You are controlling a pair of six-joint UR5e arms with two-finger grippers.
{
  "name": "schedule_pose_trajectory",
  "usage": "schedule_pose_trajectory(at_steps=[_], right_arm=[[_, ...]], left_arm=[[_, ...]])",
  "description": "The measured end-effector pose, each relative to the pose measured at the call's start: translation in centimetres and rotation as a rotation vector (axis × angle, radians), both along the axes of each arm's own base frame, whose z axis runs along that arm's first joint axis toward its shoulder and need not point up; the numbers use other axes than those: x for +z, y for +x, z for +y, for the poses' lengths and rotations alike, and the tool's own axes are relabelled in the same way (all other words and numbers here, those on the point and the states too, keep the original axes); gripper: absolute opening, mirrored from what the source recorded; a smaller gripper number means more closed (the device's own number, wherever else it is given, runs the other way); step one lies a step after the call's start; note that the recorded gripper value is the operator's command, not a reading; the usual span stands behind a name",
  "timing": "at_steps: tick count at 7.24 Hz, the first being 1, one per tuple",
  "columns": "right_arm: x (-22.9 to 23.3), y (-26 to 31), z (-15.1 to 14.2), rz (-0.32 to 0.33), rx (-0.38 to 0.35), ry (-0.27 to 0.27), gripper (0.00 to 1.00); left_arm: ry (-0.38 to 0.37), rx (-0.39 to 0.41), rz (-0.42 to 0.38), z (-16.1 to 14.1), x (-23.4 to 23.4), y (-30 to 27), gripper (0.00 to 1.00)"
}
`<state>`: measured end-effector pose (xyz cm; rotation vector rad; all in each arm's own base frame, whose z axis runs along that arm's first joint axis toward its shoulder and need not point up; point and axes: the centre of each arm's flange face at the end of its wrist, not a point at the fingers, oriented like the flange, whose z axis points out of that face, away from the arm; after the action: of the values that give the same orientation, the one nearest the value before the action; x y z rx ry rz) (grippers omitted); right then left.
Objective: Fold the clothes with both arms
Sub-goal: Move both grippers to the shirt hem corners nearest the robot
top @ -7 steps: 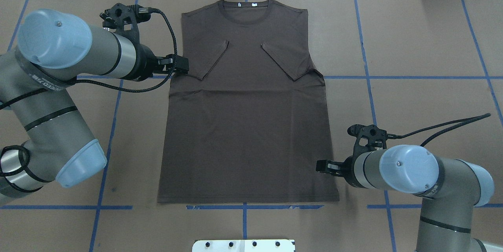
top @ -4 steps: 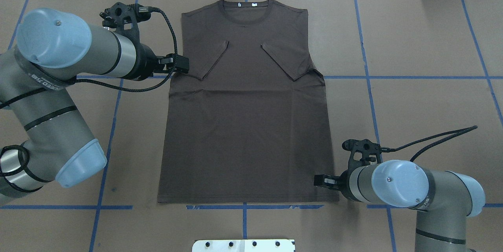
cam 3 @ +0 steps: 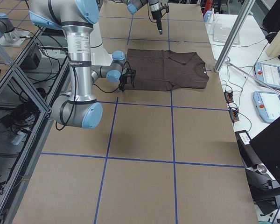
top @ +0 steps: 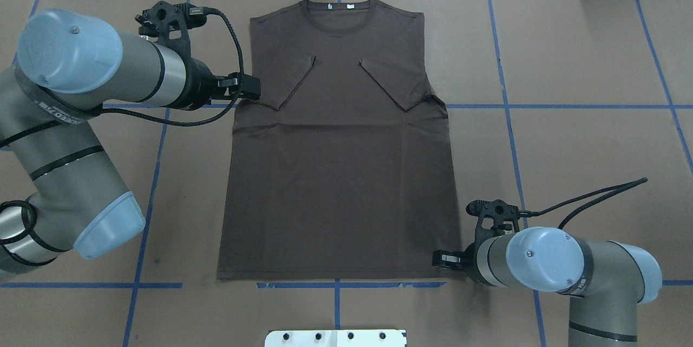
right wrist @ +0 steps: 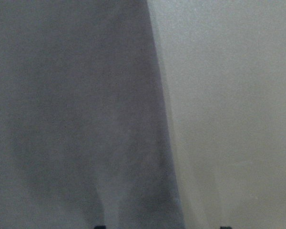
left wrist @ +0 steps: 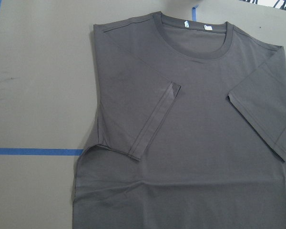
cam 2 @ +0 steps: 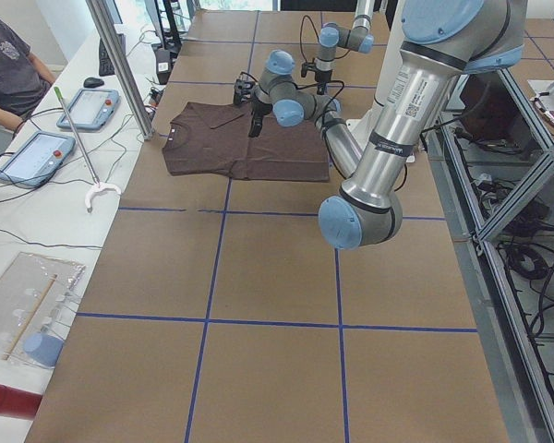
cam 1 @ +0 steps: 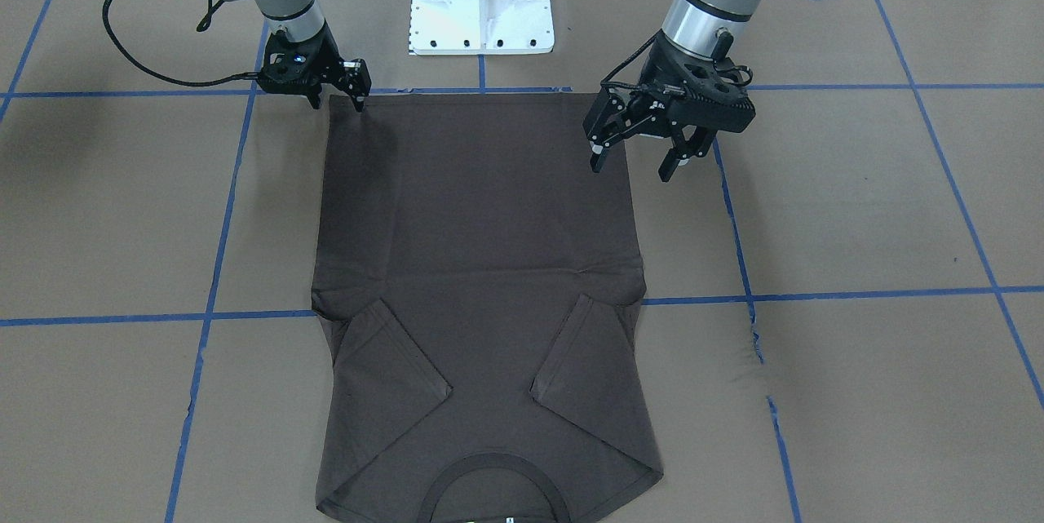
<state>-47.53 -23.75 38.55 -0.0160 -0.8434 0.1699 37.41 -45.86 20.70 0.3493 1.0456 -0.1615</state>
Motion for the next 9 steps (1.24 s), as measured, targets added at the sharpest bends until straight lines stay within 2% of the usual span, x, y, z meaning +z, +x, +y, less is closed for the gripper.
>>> schedule_pose_trajectory(at_steps=[1, 2, 9], right_arm=[[0.0, 0.0, 0.1, 0.000, -0.007, -0.006, 0.06], [0.1, 0.0, 0.2, -0.001, -0.016, -0.014, 0.00], [-1.2, 0.7, 0.2, -0.031, -0.021, -0.015, 0.00]], left_arm=[[0.001, -0.001, 0.001, 0.0, -0.1, -0.1, 1.00], [0.002, -0.001, 0.002, 0.0, -0.1, -0.2, 1.00], [-0.007, -0.002, -0.006, 0.1, 0.5, -0.2, 1.00]])
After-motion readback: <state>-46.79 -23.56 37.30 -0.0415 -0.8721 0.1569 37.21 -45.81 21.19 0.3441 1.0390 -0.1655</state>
